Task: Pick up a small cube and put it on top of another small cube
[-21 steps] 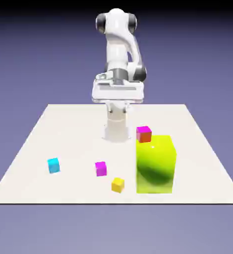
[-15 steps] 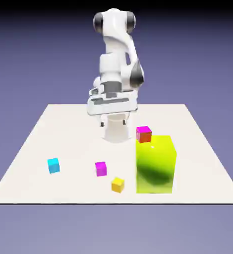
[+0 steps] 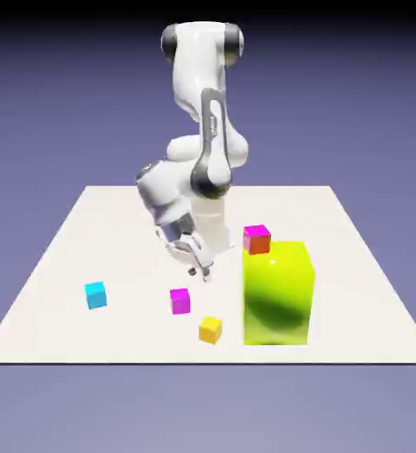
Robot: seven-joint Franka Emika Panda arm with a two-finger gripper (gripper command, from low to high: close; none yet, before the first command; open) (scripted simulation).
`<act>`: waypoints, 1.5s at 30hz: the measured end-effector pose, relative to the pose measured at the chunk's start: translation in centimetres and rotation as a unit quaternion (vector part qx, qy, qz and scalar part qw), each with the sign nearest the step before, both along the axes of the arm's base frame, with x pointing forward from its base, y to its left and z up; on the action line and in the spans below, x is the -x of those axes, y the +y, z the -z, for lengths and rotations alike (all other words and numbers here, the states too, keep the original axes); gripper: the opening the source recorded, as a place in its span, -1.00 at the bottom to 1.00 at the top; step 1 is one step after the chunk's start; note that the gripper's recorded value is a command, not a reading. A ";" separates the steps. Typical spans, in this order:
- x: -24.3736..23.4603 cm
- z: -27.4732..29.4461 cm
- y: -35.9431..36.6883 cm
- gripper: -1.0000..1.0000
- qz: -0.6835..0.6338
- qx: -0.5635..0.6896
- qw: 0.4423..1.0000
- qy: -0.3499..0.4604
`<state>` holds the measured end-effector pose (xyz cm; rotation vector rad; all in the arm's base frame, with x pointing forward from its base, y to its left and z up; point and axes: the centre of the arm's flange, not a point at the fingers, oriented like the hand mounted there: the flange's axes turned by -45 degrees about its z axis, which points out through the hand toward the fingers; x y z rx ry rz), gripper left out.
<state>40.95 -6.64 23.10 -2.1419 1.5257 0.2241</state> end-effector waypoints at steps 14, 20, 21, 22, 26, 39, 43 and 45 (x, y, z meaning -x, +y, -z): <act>-0.2 8.8 -2.5 0.00 0.317 -0.197 0.919 0.130; -1.6 13.0 0.1 0.00 0.318 -0.197 0.918 0.129; -1.8 14.2 0.8 -1.00 0.318 -0.198 0.918 0.130; -1.8 14.2 0.8 -1.00 0.318 -0.198 0.918 0.130; -1.0 10.8 -1.2 -1.00 0.318 -0.197 0.918 0.128; 1.5 5.7 -24.4 -1.00 0.183 -0.175 0.961 0.109; 6.4 4.3 -31.9 -1.00 0.146 -0.168 0.965 0.139; 9.5 3.5 -35.3 -1.00 0.132 -0.168 0.964 0.161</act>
